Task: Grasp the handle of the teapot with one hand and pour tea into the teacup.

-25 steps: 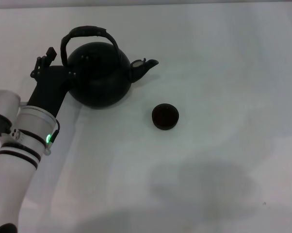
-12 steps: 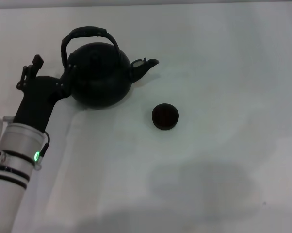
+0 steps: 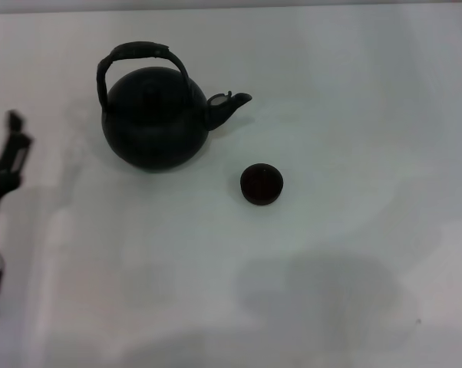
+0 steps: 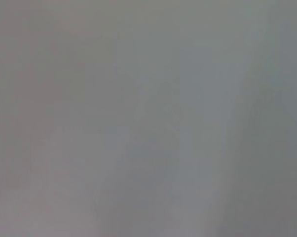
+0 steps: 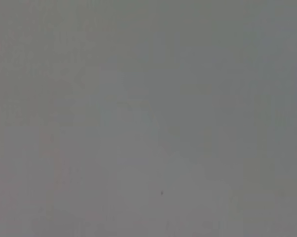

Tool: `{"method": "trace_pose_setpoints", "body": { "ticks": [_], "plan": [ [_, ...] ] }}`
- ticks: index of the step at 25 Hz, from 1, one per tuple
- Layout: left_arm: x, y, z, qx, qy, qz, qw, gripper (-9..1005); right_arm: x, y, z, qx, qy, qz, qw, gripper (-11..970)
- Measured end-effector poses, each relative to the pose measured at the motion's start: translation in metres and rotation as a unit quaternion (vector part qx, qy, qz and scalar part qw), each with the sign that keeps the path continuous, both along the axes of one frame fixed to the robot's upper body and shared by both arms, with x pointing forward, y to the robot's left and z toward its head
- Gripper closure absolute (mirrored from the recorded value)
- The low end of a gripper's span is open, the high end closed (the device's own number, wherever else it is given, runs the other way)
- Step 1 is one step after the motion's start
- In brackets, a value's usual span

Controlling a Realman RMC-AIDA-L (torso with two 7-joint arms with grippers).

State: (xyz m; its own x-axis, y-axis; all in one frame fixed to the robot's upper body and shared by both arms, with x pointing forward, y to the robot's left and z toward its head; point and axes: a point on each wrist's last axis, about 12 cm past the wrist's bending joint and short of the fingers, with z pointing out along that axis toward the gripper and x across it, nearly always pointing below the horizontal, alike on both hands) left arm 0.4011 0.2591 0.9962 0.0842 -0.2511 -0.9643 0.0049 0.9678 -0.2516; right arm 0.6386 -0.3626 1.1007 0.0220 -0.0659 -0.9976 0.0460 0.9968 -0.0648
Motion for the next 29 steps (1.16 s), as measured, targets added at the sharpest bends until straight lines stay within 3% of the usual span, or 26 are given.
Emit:
{"method": "trace_pose_setpoints", "body": {
  "ticks": [3,4,7,10,14,18,29],
  "plan": [
    [-0.007,0.028,-0.002,0.022,-0.001,0.06,0.998,117,-0.005,0.0,-0.006,0.004,0.011,0.012,1.0,115],
    [-0.007,0.028,-0.002,0.022,-0.001,0.06,0.998,117,-0.007,0.0,-0.008,0.009,0.016,0.017,1.0,115],
    [0.0,0.048,0.001,0.047,-0.014,0.097,0.994,117,-0.016,-0.001,-0.019,0.023,0.039,0.038,0.998,115],
    [0.008,0.054,0.004,0.052,-0.02,0.111,0.992,117,-0.025,-0.003,-0.028,0.037,0.057,0.051,0.996,115],
    [0.026,0.063,0.01,0.051,-0.036,0.127,0.99,116,-0.057,-0.013,-0.046,0.071,0.062,0.065,0.993,115],
    [0.036,0.066,0.013,0.051,-0.043,0.119,0.991,117,-0.069,-0.02,-0.05,0.081,0.056,0.05,0.994,115],
    [0.047,0.066,0.015,0.027,-0.044,0.116,0.992,117,-0.07,-0.018,-0.051,0.086,0.048,0.043,0.994,115]
  ]
}}
